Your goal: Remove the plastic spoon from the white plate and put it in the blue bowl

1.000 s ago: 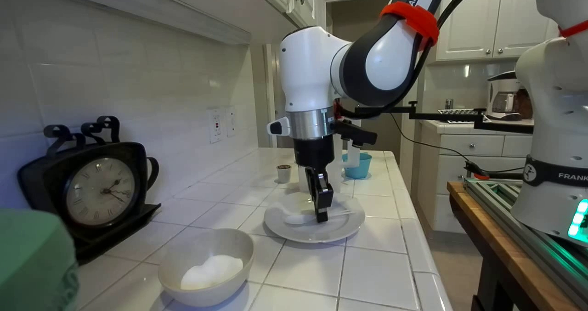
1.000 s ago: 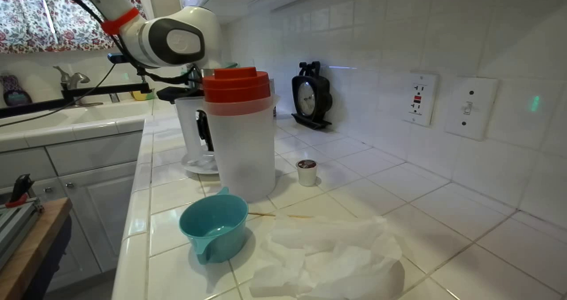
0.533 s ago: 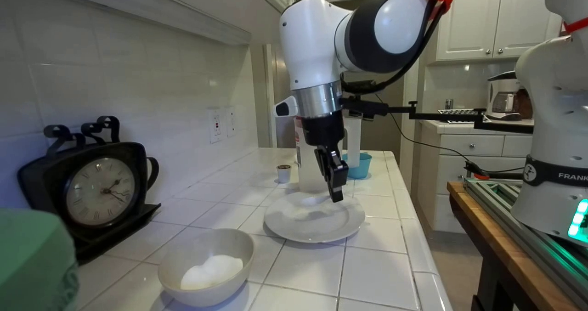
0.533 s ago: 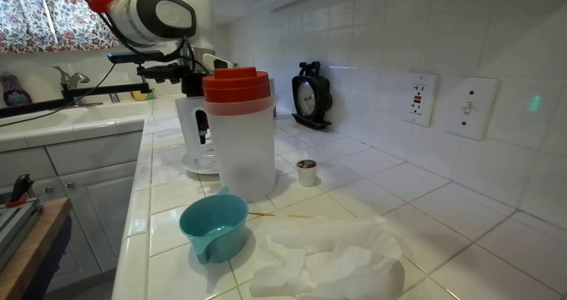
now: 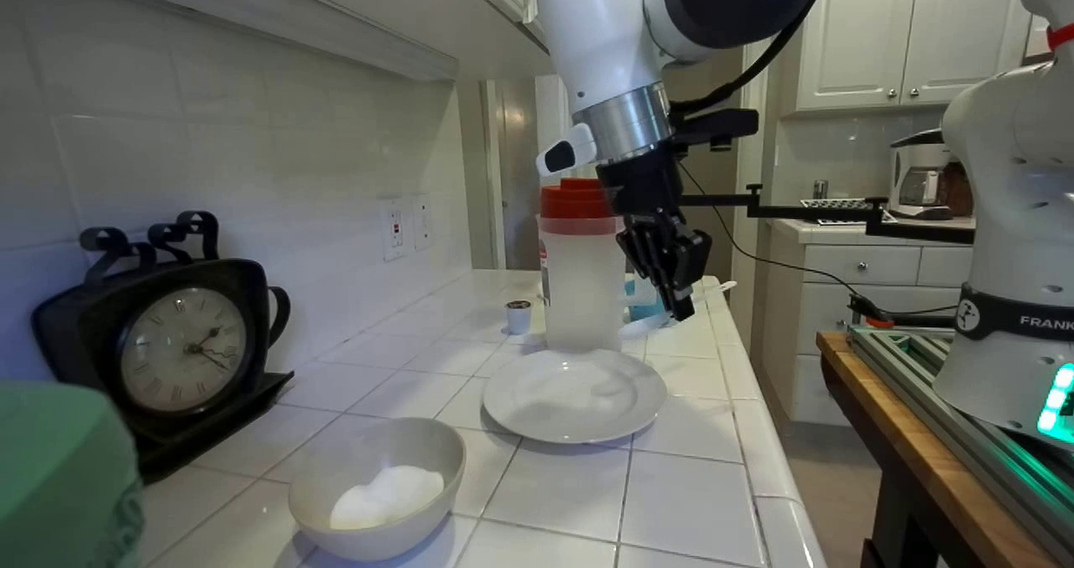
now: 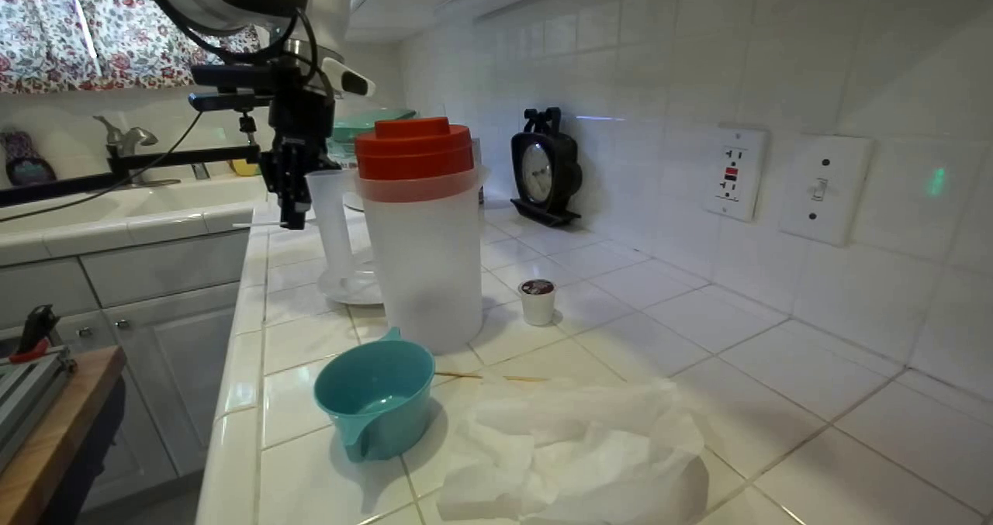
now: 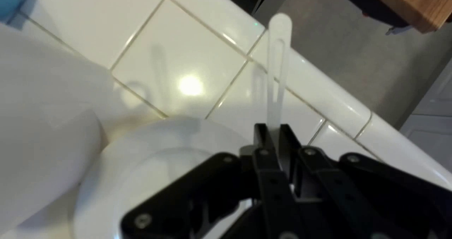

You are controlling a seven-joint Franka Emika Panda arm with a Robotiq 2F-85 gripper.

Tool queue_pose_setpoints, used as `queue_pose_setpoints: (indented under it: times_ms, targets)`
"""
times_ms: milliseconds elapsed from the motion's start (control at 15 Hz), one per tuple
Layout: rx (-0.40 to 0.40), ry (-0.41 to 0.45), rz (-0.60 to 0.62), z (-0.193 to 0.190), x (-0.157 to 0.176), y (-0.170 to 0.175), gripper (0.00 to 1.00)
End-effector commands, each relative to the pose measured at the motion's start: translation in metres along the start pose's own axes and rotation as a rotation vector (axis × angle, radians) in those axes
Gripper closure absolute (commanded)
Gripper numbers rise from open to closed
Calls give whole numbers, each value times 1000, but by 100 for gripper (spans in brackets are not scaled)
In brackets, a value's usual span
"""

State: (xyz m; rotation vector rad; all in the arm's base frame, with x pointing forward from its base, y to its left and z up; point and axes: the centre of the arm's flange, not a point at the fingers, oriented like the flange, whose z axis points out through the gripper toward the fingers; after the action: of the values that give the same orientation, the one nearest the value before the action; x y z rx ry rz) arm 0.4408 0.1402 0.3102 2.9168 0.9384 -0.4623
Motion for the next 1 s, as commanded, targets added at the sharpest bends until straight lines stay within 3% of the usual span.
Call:
queue_pose_setpoints:
  times_ms: [0,400,933]
  targets:
    - [25,-52,-90,-3,-34,-3,97]
    - [17,-165,-114,1,-76,6,97]
    - [0,-207,-105,25,-126,55,97]
